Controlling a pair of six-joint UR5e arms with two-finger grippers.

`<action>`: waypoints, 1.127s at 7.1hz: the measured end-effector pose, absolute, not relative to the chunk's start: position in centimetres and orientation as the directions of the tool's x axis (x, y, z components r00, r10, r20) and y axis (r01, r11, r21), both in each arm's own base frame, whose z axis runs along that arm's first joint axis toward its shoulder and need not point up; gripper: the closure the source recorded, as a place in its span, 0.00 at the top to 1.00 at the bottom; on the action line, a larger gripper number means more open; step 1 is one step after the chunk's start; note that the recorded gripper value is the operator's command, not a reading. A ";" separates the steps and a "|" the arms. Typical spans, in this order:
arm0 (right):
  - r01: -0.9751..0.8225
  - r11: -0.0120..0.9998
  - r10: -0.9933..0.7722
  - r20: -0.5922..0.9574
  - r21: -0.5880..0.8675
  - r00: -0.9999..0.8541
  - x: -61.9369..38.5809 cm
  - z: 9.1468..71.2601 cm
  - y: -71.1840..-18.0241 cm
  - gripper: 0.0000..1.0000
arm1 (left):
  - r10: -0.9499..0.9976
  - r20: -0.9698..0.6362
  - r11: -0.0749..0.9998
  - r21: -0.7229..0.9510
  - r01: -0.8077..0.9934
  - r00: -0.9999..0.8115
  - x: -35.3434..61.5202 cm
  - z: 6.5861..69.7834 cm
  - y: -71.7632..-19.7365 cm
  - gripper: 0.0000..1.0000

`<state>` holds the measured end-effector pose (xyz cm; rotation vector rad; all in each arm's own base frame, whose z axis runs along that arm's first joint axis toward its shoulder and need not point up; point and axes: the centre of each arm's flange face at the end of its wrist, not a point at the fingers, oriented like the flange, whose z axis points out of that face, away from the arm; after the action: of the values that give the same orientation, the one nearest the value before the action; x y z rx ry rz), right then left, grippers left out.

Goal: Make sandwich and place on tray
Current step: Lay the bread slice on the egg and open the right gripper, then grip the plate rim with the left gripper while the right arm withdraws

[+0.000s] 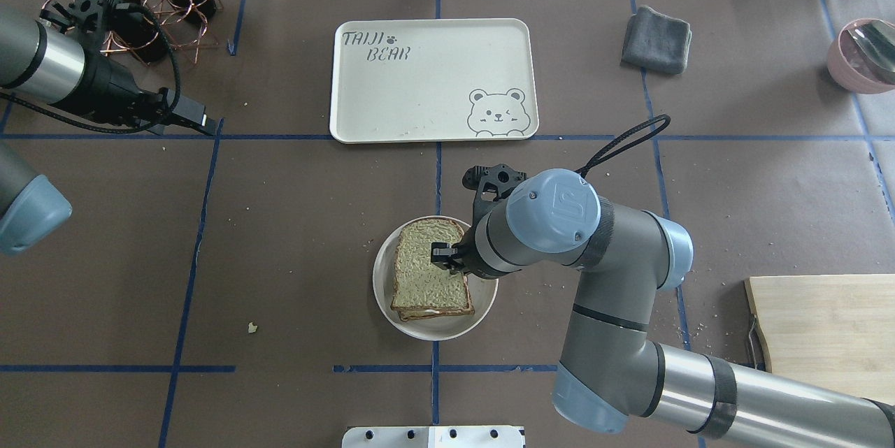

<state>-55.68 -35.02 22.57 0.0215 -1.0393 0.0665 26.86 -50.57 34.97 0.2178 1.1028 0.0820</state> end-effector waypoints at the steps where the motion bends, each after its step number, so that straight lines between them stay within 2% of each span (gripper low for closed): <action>1: -0.074 0.997 0.050 0.865 -0.016 0.499 -54.9 22.2 -35.7 1.00 | 0.171 -0.879 0.976 0.213 0.046 0.444 27.1 34.3 -50.7 1.00; 4: -0.113 0.991 0.118 0.852 -0.070 0.510 -48.1 21.1 -40.9 1.00 | 0.107 -0.905 0.984 0.155 0.083 0.413 32.7 29.7 -49.0 1.00; 5: -0.119 0.990 0.126 0.835 -0.074 0.536 -44.6 22.0 -43.6 1.00 | 0.067 -0.910 0.989 0.115 0.093 0.409 36.6 28.2 -47.0 0.96; 6: -0.104 0.993 0.101 0.811 -0.050 0.576 -41.9 23.5 -45.8 1.00 | 0.021 -0.910 0.993 0.068 0.098 0.415 40.9 27.1 -44.5 0.90; 8: -0.056 0.998 0.026 0.771 0.012 0.636 -38.9 26.4 -47.8 1.00 | -0.032 -0.891 0.995 0.016 0.101 0.453 48.2 26.3 -39.3 0.67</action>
<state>-38.94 -47.82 26.43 0.0362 -0.8797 0.0472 48.19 -39.28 26.30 0.0702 1.0981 -0.0821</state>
